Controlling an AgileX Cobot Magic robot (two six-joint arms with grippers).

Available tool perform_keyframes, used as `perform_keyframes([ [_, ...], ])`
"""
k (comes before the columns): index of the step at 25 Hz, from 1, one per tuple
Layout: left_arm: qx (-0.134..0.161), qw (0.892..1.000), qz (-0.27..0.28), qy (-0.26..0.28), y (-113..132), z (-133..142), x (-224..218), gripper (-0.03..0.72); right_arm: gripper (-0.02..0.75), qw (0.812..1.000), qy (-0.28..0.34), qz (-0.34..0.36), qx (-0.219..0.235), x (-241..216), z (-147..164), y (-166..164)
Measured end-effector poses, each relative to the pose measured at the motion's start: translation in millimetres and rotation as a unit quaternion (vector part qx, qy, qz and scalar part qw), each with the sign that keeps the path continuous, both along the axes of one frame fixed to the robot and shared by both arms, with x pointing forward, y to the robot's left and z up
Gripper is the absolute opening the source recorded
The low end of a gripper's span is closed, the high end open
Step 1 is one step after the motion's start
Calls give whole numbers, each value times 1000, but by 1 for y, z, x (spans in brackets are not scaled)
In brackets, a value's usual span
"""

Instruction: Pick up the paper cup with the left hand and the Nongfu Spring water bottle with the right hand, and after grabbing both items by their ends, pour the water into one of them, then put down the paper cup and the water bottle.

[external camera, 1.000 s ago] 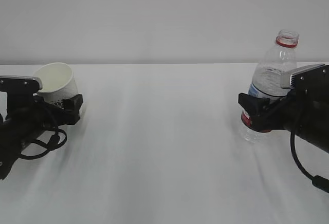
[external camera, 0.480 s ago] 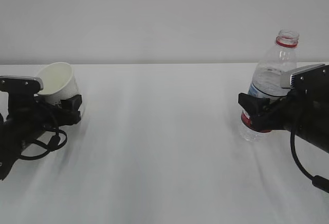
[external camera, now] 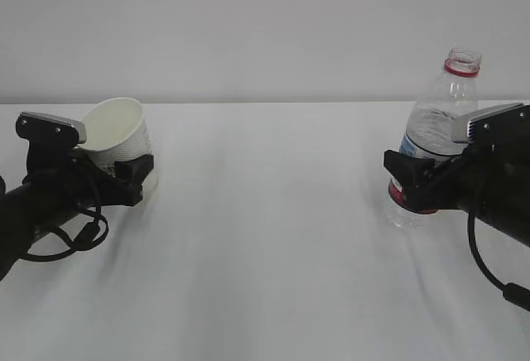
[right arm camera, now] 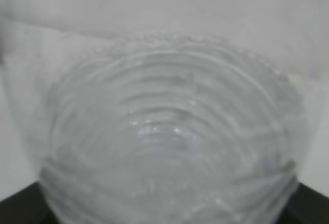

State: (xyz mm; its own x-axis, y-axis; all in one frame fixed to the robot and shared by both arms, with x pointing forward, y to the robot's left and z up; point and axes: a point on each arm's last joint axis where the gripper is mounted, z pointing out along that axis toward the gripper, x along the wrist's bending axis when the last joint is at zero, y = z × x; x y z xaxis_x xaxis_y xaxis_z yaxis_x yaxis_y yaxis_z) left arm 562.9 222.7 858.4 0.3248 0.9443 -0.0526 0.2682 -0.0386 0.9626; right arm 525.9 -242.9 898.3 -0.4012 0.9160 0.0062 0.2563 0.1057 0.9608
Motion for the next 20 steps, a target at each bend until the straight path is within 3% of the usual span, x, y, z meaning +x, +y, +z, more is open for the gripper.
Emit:
perform_keyframes([
  [9,-12,995,-93,15,-13,-3,-19,537,521,1000,2,24,-1,-2,0,4],
  [20,-36,975,-215,29,-31,15,-33,537,521,997,20,70,-33,-10,13,8],
])
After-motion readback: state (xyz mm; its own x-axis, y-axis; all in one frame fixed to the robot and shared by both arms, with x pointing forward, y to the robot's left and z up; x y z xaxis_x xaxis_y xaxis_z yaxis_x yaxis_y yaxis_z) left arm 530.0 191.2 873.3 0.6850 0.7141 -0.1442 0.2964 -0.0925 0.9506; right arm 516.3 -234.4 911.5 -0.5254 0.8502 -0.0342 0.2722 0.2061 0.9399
